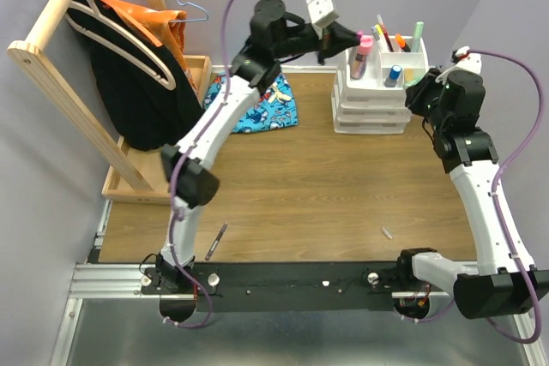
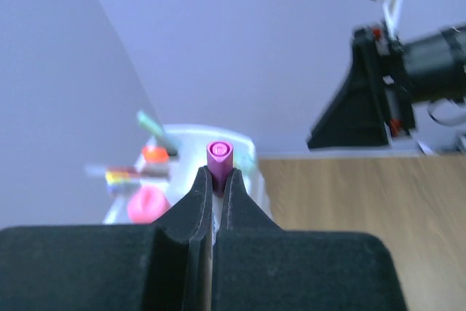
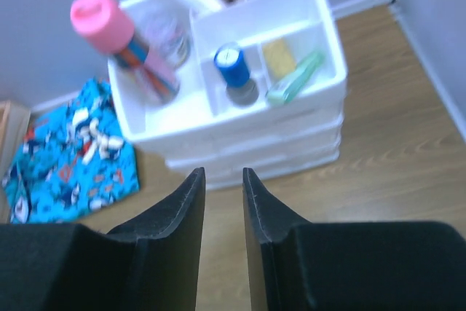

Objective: Sort the stationery into containers
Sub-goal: Pick up the pen from the center of the board, then place the pen in the storage box.

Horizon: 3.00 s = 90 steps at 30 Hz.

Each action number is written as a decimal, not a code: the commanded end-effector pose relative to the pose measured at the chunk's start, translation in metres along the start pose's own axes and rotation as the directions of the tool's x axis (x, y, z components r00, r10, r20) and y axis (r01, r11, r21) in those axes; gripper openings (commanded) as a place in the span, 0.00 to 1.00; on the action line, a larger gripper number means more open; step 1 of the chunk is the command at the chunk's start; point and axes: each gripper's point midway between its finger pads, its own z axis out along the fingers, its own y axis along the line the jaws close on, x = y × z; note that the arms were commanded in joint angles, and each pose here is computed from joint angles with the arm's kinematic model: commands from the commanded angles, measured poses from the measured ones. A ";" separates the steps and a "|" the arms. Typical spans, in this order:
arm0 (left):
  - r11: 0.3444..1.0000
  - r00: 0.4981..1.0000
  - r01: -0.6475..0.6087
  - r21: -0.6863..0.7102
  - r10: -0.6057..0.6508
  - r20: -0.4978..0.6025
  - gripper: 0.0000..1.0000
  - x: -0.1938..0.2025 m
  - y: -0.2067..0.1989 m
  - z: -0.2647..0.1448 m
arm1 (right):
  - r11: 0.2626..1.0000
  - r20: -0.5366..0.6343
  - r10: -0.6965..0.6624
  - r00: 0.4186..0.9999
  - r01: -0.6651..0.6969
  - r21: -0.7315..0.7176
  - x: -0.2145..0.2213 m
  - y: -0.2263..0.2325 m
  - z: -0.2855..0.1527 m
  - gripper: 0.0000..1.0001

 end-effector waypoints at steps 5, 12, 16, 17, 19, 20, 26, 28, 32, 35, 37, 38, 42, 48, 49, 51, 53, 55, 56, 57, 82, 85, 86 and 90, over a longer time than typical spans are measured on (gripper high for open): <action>0.950 0.920 -0.271 -0.157 0.303 0.248 0.00 -0.046 0.025 0.047 | 0.999 0.196 -0.030 0.980 0.028 0.017 -0.068 0.000 0.034 0.48; 0.974 0.933 -0.183 -0.137 0.216 0.287 0.00 -0.046 0.023 0.051 | 0.749 0.298 -0.324 0.898 0.436 -0.499 -0.056 0.095 0.032 0.63; 0.992 0.950 -0.107 -0.072 0.123 0.286 0.00 -0.043 0.011 0.051 | 0.699 0.340 -0.313 0.887 0.457 -0.550 -0.060 0.109 0.031 0.63; 0.994 0.953 -0.093 -0.049 0.103 0.284 0.00 -0.042 0.007 0.051 | 0.692 0.358 -0.304 0.883 0.463 -0.554 -0.064 0.111 0.029 0.63; 0.999 0.960 -0.032 -0.016 0.035 0.279 0.00 -0.040 0.001 0.050 | 0.641 0.411 -0.284 0.866 0.491 -0.590 -0.066 0.122 0.016 0.63; 1.000 0.962 -0.014 -0.002 0.014 0.272 0.00 -0.037 -0.001 0.050 | 0.620 0.437 -0.278 0.855 0.507 -0.599 -0.067 0.125 0.009 0.63; 0.994 0.966 0.077 0.075 -0.093 0.240 0.00 -0.031 -0.013 0.046 | 0.516 0.530 -0.297 0.794 0.601 -0.611 -0.071 0.136 -0.012 0.62; 0.991 0.966 0.093 0.092 -0.112 0.232 0.00 -0.030 -0.017 0.045 | 0.515 0.539 -0.304 0.785 0.612 -0.601 -0.074 0.136 -0.012 0.62; 0.982 0.963 0.141 0.127 -0.166 0.214 0.00 -0.025 -0.024 0.045 | 0.513 0.551 -0.305 0.776 0.622 -0.592 -0.079 0.138 -0.006 0.59; 0.982 0.961 0.145 0.125 -0.170 0.219 0.00 -0.026 -0.023 0.044 | 0.512 0.531 -0.328 0.781 0.619 -0.595 -0.076 0.137 0.003 0.56; 0.982 0.960 0.145 0.123 -0.169 0.222 0.00 -0.026 -0.023 0.044 | 0.518 0.533 -0.332 0.779 0.622 -0.587 -0.076 0.136 0.007 0.51; 0.982 0.960 0.144 0.126 -0.170 0.221 0.00 -0.027 -0.024 0.045 | 0.521 0.537 -0.332 0.775 0.625 -0.581 -0.077 0.135 0.007 0.48; 0.981 0.960 0.148 0.128 -0.174 0.219 0.00 -0.027 -0.024 0.045 | 0.513 0.530 -0.348 0.774 0.630 -0.583 -0.075 0.135 0.010 0.30; 0.983 0.959 0.153 0.105 -0.173 0.223 0.01 -0.024 -0.019 0.045 | 0.504 0.532 -0.362 0.766 0.641 -0.579 -0.075 0.135 0.010 0.01; 0.984 0.957 0.158 0.079 -0.173 0.233 0.11 -0.028 -0.015 0.044 | 0.515 0.535 -0.358 0.765 0.640 -0.571 -0.078 0.134 0.010 0.01; 0.988 0.955 0.154 0.019 -0.154 0.252 0.58 -0.027 -0.005 0.044 | 0.523 0.536 -0.357 0.765 0.639 -0.565 -0.079 0.133 0.011 0.01; 0.992 0.955 0.103 -0.074 -0.078 0.288 0.69 -0.041 0.009 0.038 | 0.545 0.526 -0.361 0.770 0.632 -0.551 -0.079 0.130 0.017 0.01; 0.986 0.951 0.081 -0.147 -0.032 0.307 0.91 -0.055 0.022 0.027 | 0.564 0.539 -0.362 0.761 0.639 -0.524 -0.083 0.128 0.021 0.01; 0.979 0.949 0.074 -0.192 -0.010 0.314 0.99 -0.061 0.030 0.021 | 0.576 0.539 -0.361 0.761 0.636 -0.512 -0.083 0.125 0.024 0.01; 0.973 0.955 0.058 -0.224 0.011 0.297 0.99 -0.056 0.036 0.017 | 0.595 0.540 -0.352 0.765 0.628 -0.502 -0.084 0.124 0.029 0.01; 0.890 0.993 0.047 -0.454 -0.090 -0.074 0.99 0.051 -0.032 -0.122 | 0.811 0.584 -0.344 0.736 0.546 -0.211 -0.104 0.070 0.179 0.01; 0.889 0.990 0.046 -0.456 -0.102 -0.098 0.99 0.059 -0.034 -0.125 | 0.813 0.584 -0.342 0.736 0.544 -0.209 -0.107 0.072 0.191 0.01; 0.889 0.990 0.047 -0.456 -0.104 -0.100 0.99 0.061 -0.034 -0.124 | 0.812 0.583 -0.347 0.734 0.546 -0.204 -0.107 0.071 0.194 0.01; 0.890 0.991 0.059 -0.452 -0.109 -0.084 0.99 0.061 -0.032 -0.121 | 0.826 0.551 -0.367 0.750 0.535 -0.179 -0.102 0.052 0.212 0.01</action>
